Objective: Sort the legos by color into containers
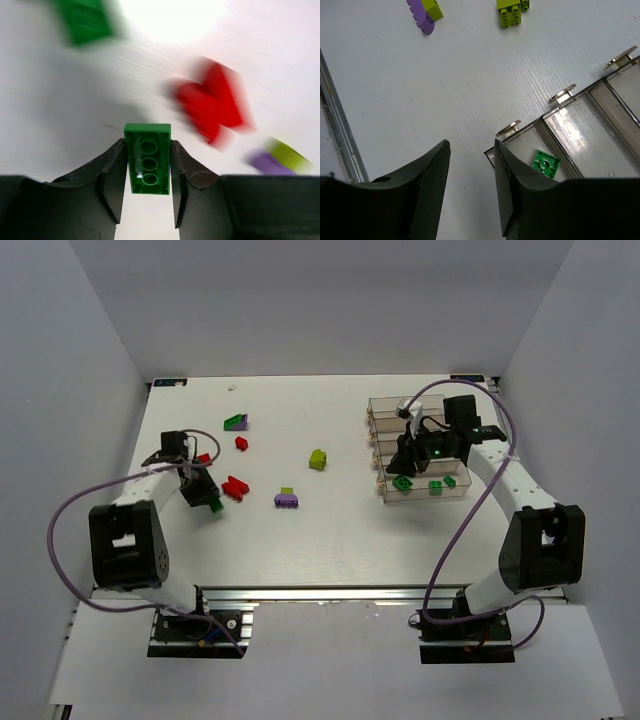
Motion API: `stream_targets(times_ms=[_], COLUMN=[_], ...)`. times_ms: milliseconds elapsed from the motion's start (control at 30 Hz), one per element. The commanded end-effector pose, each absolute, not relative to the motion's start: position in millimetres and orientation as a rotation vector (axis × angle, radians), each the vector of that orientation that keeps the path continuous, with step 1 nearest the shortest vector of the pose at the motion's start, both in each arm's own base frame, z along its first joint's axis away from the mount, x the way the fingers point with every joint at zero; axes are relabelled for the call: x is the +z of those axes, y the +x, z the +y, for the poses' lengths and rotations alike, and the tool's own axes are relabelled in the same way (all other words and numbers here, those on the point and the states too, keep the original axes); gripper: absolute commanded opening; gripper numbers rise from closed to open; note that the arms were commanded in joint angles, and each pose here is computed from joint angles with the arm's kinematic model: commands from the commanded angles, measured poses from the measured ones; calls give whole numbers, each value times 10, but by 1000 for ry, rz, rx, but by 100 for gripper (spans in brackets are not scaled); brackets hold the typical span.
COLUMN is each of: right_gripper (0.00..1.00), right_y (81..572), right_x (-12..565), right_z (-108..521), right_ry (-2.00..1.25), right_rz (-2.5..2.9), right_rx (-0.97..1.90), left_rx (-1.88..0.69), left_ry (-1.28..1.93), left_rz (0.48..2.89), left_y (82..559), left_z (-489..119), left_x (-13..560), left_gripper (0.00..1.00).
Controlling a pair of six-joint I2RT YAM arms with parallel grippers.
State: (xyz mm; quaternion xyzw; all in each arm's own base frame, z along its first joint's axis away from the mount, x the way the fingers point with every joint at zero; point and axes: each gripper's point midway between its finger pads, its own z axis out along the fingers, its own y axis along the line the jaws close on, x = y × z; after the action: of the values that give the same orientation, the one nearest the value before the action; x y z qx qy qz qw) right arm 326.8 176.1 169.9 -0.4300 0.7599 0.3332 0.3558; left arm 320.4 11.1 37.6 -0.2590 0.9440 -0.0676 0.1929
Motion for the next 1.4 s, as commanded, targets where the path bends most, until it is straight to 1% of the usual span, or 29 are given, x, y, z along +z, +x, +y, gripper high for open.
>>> stream_targets(times_ms=[0, 67, 100, 133, 167, 200, 233, 267, 300, 367, 400, 467, 500, 533, 633, 800, 833, 900, 1033, 1067, 1100, 1167, 1200, 1367], right_gripper=[33, 12, 1, 0, 0, 0, 0, 0, 0, 0, 0, 0, 0, 0, 0, 0, 0, 0, 0, 0, 0, 0, 0, 0], right_y=[3322, 3345, 3367, 3380, 3409, 3439, 3453, 3477, 3484, 3512, 3522, 3548, 3538, 3529, 3507, 3470, 3471, 3451, 3443, 3448, 3449, 3456, 3456, 3461], right_x=[2058, 2135, 2204, 2249, 2290, 2365, 2405, 2435, 2469, 2505, 2539, 2571, 2599, 2614, 2629, 2582, 2575, 2564, 2528, 2523, 2519, 2513, 2520, 2515], right_z=[1701, 1629, 1603, 1580, 1521, 1504, 1479, 1435, 1421, 1409, 1357, 1261, 1239, 1224, 1158, 1068, 1049, 1039, 1029, 1023, 1025, 1020, 1021, 1022], right_ry=[-1081, -1042, -1028, -1011, -973, -965, -951, -919, -908, -895, -871, -837, -827, -822, -808, -780, -775, -769, -763, -762, -762, -762, -763, -765], right_rz=[1877, 1865, 1848, 1838, 1841, 1812, 1806, 1812, 1804, 1790, 1790, 1786, 1781, 1778, 1773, 1788, 1791, 1795, 1802, 1804, 1805, 1806, 1804, 1806], right_rx=[839, 848, 839, 844, 848, 844, 839, 840, 839, 831, 825, 812, 809, 808, 795, 789, 787, 791, 799, 799, 801, 803, 803, 806], left_rx=[-628, -804, -885, -991, -1062, -1133, -1178, -1237, -1257, -1292, -1306, -1316, -1342, -1329, -1360, -1376, -1380, -1357, -1312, -1311, -1290, -1268, -1250, -1216], left_ry=[-535, -494, -417, -354, -353, -262, -223, -151, -94, 7, 72, 151, 207, 229, 285, 349, 359, 366, 389, 400, 403, 429, 435, 464], left_rz=[2433, 2369, 2355, 2277, 2266, 2236, 2225, 2187, 2250, 2266, 2290, 2285, 2255, 2292, 2287, 2280, 2253, 2278, 2283, 2274, 2306, 2296, 2322, 2335], left_y=[3389, 3355, 3302, 3369, 3391, 3369, 3381, 3425, 3396, 3425, 3461, 3505, 3514, 3555, 3610, 3624, 3670, 3676, 3737, 3744, 3745, 3769, 3759, 3784], left_z=[-908, -1337, -1647, -1869, -2063, -2364, -2539, -2745, -3027, -3341, -3626, -3889, -4090, -4212, -4552, -4926, -4984, -5052, -5125, -5164, -5159, -5191, -5184, -5171], left_x=[1183, 1432, 1527, 1721, 1774, 1890, 1947, 2142, 1969, 1947, 1919, 1905, 2065, 1871, 1817, 1732, 1816, 1693, 1603, 1631, 1514, 1527, 1439, 1344], left_gripper=[20, 19, 19, 19, 19, 19, 18, 18, 17, 17, 17, 17, 18, 18, 19, 22, 22, 24, 34, 39, 42, 46, 50, 52])
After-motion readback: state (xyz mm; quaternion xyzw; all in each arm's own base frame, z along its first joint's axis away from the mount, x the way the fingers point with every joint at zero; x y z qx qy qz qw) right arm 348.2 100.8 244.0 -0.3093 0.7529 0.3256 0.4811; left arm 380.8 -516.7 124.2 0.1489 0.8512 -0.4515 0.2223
